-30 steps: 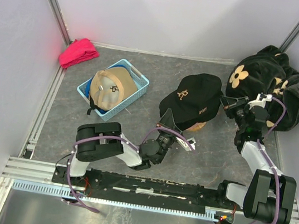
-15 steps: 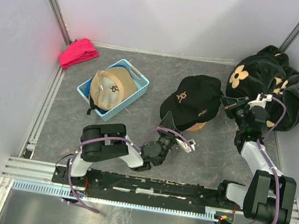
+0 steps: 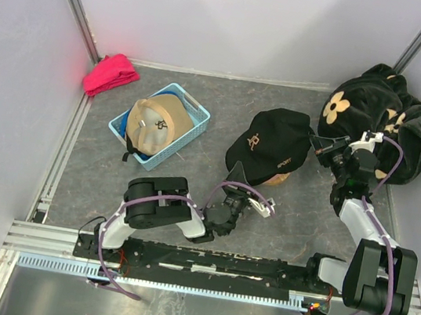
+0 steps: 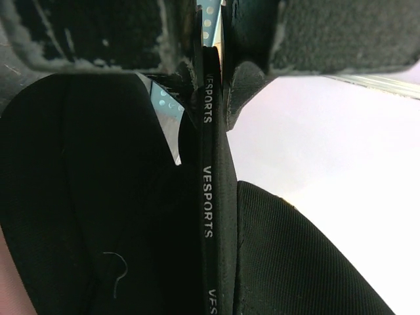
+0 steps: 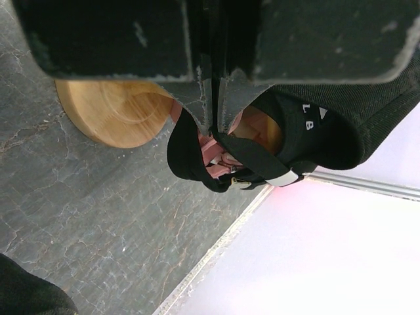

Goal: Stack the hats
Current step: Stack the hat on the hat.

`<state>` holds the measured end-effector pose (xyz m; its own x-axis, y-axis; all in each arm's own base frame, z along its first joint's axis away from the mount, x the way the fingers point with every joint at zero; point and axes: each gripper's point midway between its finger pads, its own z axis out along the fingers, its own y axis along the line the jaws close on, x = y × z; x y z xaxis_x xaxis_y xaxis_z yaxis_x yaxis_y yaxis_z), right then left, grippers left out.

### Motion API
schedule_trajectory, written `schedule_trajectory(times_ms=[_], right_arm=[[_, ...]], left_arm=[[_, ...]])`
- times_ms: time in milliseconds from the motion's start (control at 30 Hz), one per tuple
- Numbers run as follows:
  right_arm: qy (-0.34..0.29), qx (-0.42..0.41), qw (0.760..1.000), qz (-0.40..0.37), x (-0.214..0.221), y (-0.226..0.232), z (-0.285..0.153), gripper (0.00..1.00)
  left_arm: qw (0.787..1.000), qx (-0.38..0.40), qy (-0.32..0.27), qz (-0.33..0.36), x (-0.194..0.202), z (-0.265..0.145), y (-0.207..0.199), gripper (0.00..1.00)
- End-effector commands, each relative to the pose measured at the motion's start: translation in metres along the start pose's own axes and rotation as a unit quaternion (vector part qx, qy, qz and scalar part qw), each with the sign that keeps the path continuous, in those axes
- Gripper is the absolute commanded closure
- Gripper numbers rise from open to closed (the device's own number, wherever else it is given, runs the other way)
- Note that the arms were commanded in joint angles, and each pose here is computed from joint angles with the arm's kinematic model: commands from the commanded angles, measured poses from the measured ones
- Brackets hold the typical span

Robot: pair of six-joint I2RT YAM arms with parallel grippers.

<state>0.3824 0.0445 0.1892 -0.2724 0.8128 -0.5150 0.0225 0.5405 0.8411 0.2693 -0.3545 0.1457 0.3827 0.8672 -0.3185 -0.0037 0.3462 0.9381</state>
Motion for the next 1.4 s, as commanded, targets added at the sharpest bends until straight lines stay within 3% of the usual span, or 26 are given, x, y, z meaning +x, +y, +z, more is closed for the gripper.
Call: schedule_trajectory(times_ms=[0,467,667,1000,1367], right_arm=[[-0.036,0.116,0.993,-0.004,-0.011,-0.063,-0.005,0.98],[-0.043,0.157,0.987,-0.005,-0.015,-0.087,-0.007,0.98],[-0.04,0.154,0.986,-0.038,-0.022,-0.074,-0.008,0.98],[-0.05,0.134,0.987,-0.074,-0.045,-0.038,-0.003,0.77],[-0.05,0.118,0.983,-0.134,-0.061,0.002,0.009,0.63]], left_arm=[[0.993,-0.023,0.084,-0.074,0.045,-0.024,-0.022,0.97],[0.993,-0.006,0.1,-0.058,0.062,-0.029,-0.051,0.97],[0.993,-0.011,0.098,-0.061,0.063,-0.024,-0.043,0.97],[0.997,-0.015,0.062,-0.041,0.044,-0.012,-0.028,0.97],[0.999,-0.014,0.033,-0.02,0.034,-0.008,-0.021,0.97]])
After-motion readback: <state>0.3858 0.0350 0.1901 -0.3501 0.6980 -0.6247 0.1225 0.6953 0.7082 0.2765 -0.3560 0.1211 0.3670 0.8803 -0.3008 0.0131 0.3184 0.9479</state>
